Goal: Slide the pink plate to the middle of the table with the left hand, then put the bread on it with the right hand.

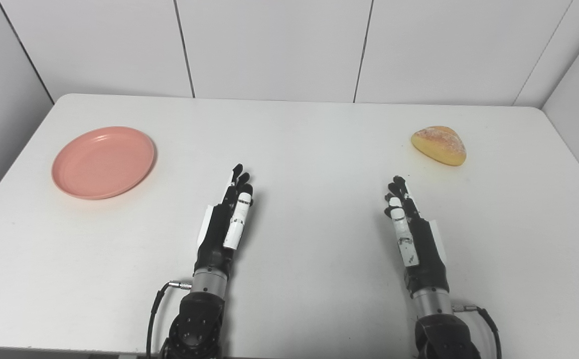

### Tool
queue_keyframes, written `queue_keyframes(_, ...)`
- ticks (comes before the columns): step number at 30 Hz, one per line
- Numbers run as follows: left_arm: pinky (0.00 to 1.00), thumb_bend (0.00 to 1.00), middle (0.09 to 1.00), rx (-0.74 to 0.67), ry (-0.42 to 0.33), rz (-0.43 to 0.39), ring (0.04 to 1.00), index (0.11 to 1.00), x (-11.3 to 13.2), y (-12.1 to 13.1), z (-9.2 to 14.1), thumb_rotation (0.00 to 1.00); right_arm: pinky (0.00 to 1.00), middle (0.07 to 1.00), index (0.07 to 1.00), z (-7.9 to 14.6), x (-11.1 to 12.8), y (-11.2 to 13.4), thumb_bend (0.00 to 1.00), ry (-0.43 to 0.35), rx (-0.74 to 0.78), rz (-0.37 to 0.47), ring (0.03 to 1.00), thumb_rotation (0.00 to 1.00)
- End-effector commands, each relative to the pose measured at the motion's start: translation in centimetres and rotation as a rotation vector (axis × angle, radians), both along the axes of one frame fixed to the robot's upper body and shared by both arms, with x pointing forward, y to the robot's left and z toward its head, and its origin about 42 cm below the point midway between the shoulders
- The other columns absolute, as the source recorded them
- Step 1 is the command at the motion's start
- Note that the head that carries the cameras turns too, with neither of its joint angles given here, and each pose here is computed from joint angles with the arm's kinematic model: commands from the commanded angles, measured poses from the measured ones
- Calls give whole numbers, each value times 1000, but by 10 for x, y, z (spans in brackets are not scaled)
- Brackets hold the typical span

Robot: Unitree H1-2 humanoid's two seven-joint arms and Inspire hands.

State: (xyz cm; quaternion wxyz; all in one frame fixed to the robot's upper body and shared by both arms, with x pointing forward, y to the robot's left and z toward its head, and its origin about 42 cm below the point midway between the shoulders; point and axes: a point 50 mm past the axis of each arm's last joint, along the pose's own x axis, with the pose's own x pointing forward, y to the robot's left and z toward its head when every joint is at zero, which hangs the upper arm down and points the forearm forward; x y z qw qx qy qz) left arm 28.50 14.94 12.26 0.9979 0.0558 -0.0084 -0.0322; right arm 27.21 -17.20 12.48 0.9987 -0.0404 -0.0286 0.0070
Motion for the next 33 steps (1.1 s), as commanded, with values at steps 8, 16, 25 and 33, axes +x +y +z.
queue_keyframes(8,923,402,963,-6,-39,-6,954,976,6,-4,12,1000,901,941,950,14,4,3,283,-62,6,-1,928,1000)
queue_keyframes(16,922,390,962,-2,-39,-7,953,976,6,-4,13,1000,904,940,948,14,5,4,275,-63,12,-3,929,1000)
queue_keyframes(25,923,390,962,-2,-42,-7,953,975,5,-5,13,1000,911,943,952,14,5,3,273,-63,14,3,933,1000)
queue_keyframes(33,916,391,960,-3,-42,-6,950,974,6,-6,11,1000,909,943,951,13,4,3,277,-60,16,1,931,1000)
